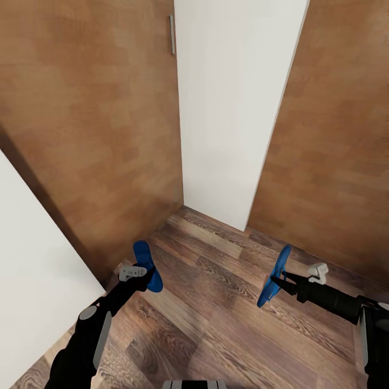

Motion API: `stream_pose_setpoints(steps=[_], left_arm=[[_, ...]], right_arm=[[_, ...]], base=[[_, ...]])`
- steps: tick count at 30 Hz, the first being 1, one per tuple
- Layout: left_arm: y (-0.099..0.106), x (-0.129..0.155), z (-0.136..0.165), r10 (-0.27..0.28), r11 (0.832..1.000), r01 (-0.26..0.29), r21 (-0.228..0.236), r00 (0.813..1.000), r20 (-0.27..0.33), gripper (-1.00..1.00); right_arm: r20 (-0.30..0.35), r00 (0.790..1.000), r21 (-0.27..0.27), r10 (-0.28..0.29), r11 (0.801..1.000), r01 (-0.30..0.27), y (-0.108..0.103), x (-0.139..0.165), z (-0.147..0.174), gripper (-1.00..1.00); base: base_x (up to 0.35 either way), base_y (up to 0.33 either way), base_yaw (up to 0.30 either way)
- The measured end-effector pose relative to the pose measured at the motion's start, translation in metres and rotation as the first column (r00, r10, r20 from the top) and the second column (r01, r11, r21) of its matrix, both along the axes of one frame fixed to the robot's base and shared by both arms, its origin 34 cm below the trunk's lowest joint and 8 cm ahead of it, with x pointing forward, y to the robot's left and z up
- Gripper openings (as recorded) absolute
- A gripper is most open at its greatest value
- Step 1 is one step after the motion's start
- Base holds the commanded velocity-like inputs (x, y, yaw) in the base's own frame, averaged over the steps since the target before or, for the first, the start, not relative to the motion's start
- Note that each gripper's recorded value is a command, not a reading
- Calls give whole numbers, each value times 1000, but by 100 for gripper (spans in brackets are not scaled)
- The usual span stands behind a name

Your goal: In the bedroom, move the book from the bed onto either nightstand, and place the two sandals side by side next to the bed.

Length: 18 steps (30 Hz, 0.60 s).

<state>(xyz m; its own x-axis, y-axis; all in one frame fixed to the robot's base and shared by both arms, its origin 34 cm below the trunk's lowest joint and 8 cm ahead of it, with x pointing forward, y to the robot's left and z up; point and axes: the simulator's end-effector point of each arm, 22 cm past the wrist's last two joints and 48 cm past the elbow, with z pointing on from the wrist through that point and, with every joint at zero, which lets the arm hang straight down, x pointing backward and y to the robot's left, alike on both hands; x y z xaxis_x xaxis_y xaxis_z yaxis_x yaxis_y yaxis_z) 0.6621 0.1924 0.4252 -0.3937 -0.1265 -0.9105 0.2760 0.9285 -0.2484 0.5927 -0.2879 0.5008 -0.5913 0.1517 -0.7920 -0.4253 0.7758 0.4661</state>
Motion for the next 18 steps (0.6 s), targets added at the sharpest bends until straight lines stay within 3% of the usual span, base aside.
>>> stream_pose_setpoints(steps=[11,15,18], left_arm=[[-1,3,27,-2,1000,2,0,999,44,-100],[-2,2,31,-2,1000,2,-1,999,48,-100],[-3,-1,27,-2,1000,3,-6,999,35,-100]], right_arm=[[28,1000,7,-1,1000,1,0,-2,16,-100],[-12,1000,42,22,999,-22,8,-11,-20,-100],[-7,998,50,58,997,-57,18,-23,-55,-100]], base=[[0,0,0],[0,0,0],[0,0,0]])
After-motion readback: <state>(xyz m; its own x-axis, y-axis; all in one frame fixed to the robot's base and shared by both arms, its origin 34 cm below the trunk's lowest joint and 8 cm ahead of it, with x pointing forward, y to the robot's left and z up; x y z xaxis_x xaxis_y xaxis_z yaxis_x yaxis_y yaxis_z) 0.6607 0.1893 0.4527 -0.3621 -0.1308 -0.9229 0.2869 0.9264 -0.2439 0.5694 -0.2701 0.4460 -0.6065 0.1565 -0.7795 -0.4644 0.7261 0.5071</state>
